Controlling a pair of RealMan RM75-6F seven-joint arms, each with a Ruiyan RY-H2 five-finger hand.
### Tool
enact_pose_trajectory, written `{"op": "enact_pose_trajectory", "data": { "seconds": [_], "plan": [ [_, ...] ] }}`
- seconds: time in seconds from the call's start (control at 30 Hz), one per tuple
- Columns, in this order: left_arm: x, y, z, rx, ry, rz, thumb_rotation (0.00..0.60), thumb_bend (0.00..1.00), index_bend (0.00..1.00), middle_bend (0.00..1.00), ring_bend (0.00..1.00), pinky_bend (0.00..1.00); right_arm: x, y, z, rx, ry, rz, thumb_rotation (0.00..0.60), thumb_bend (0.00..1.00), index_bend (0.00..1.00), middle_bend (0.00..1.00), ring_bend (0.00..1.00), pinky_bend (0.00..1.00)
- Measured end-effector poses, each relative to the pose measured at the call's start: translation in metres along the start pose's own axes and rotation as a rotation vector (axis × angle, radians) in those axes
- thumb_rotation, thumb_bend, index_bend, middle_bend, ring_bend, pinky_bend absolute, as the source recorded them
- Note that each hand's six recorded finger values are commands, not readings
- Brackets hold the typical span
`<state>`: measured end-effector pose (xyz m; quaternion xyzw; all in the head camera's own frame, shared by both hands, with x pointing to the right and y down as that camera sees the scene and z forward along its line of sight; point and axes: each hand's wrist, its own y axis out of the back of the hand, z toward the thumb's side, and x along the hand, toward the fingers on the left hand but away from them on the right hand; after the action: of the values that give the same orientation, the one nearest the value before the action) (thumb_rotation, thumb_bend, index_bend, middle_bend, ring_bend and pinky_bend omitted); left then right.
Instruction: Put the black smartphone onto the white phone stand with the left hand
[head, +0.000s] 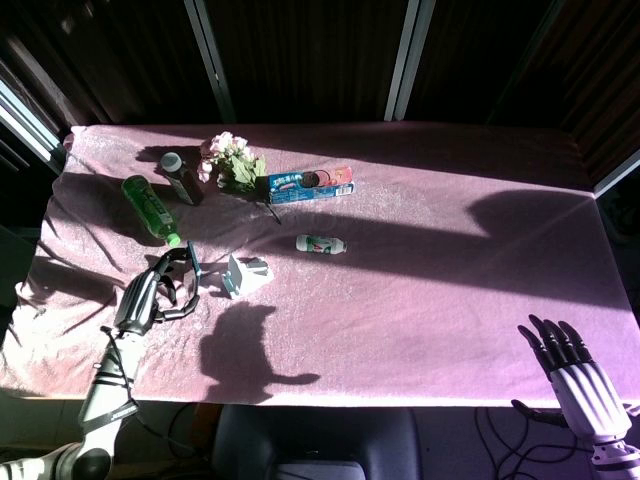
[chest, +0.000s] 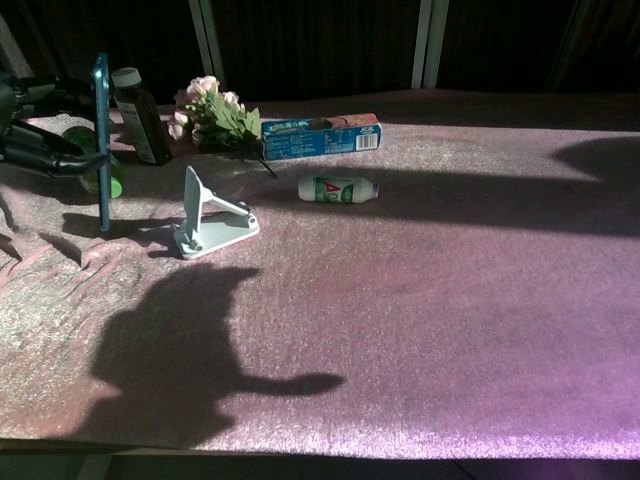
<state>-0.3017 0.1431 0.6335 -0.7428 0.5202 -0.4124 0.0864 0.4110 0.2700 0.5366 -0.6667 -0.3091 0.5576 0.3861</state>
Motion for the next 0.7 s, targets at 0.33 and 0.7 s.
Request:
{"op": "enact_pose_trajectory", "data": {
  "seconds": [0.33,0.7],
  "plan": [
    [0.028,-0.038,0.007,-0.052,-0.015,0.047,0.600,0.36,0.88,1.00,0.70,0.25,0.000,0.002,-0.002,-0.006,-0.002,-0.003,0.600,0.13,0.00,0.00,0.00,0.00],
    [0.046,-0.054,-0.002,-0.086,0.003,0.116,0.600,0.36,0.88,1.00,0.70,0.25,0.001,0.002,-0.003,-0.008,-0.003,-0.006,0.600,0.13,0.00,0.00,0.00,0.00]
  ]
}}
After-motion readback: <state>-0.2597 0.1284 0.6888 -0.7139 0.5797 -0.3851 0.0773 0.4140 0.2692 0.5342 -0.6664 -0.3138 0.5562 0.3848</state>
